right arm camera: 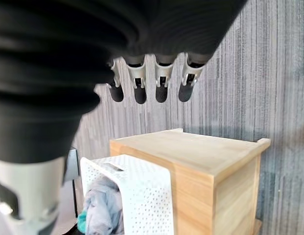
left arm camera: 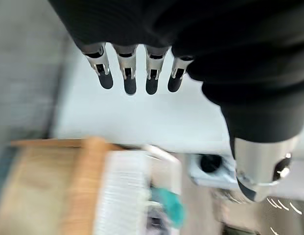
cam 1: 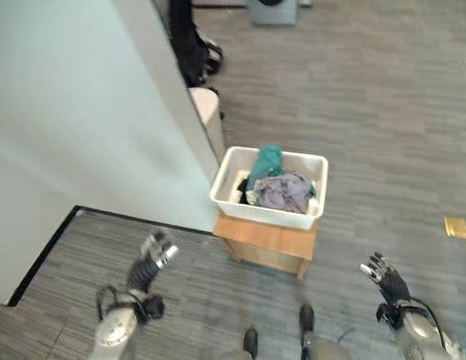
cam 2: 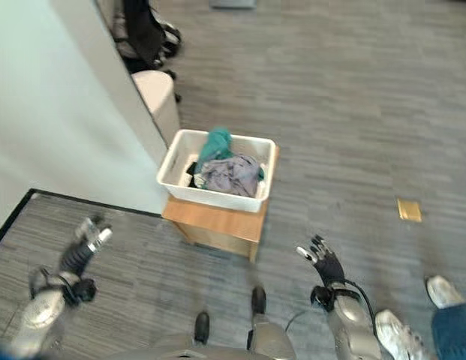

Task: Pick up bed clothes into laundry basket.

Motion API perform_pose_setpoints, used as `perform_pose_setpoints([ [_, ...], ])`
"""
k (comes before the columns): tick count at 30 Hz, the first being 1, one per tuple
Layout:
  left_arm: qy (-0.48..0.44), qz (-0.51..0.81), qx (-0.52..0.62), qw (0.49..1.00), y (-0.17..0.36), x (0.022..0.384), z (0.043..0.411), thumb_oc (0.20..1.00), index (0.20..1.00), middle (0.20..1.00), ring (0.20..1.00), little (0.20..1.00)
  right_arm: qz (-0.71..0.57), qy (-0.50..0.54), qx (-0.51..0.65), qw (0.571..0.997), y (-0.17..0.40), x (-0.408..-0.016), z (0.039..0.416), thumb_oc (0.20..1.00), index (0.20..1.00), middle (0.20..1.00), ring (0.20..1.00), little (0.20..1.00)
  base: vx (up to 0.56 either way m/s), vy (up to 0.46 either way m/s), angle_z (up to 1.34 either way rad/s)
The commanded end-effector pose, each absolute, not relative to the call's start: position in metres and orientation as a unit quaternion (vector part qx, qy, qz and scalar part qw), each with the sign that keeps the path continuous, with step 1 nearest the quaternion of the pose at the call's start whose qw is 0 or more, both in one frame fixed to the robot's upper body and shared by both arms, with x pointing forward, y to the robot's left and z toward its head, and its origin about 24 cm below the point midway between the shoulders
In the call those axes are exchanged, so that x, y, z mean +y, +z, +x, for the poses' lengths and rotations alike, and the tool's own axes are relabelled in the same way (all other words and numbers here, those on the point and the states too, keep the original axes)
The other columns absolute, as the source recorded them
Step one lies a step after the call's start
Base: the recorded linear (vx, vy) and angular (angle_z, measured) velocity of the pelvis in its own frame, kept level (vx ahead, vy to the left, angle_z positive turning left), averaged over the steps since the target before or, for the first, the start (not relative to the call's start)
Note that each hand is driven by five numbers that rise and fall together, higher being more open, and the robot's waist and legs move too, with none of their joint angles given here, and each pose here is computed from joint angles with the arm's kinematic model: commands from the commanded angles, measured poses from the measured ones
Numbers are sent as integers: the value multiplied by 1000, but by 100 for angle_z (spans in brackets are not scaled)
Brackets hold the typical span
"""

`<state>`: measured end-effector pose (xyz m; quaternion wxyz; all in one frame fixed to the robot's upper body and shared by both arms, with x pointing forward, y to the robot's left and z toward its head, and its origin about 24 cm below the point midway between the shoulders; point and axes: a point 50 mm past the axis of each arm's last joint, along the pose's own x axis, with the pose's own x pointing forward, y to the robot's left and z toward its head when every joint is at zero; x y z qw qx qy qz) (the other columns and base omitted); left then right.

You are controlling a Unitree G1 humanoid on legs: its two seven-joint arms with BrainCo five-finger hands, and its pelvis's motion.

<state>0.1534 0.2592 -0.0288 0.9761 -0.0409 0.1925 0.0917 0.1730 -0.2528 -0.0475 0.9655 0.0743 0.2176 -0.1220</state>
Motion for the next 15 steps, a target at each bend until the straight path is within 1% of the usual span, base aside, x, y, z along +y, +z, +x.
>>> perform_pose_setpoints([
  [1,64,-127,151,978,-21,246,182,1000,1000,1000,1000,1000,36,-142,235,961,-49,-261,155,1000,1000,1000,1000,1000,-5,43,4],
  [3,73,-144,172,972,-32,240,173,1000,1000,1000,1000,1000,33,-140,252,957,-54,-259,148,1000,1000,1000,1000,1000,-8,21,2],
  [6,68,-126,180,973,-33,238,172,1000,1000,1000,1000,1000,43,-137,257,956,-57,-255,148,1000,1000,1000,1000,1000,-9,9,3],
  [9,69,-110,155,979,-24,237,186,1000,1000,1000,1000,1000,48,-122,250,959,-56,-247,153,1000,1000,1000,1000,1000,11,8,-3],
  [10,73,-77,129,986,-13,242,194,1000,1000,1000,1000,1000,39,-119,247,961,-54,-247,154,1000,1000,1000,1000,1000,0,0,0],
  [15,105,-76,112,985,-10,247,195,1000,1000,1000,1000,1000,38,-122,248,960,-56,-247,153,1000,1000,1000,1000,1000,-1,0,1],
])
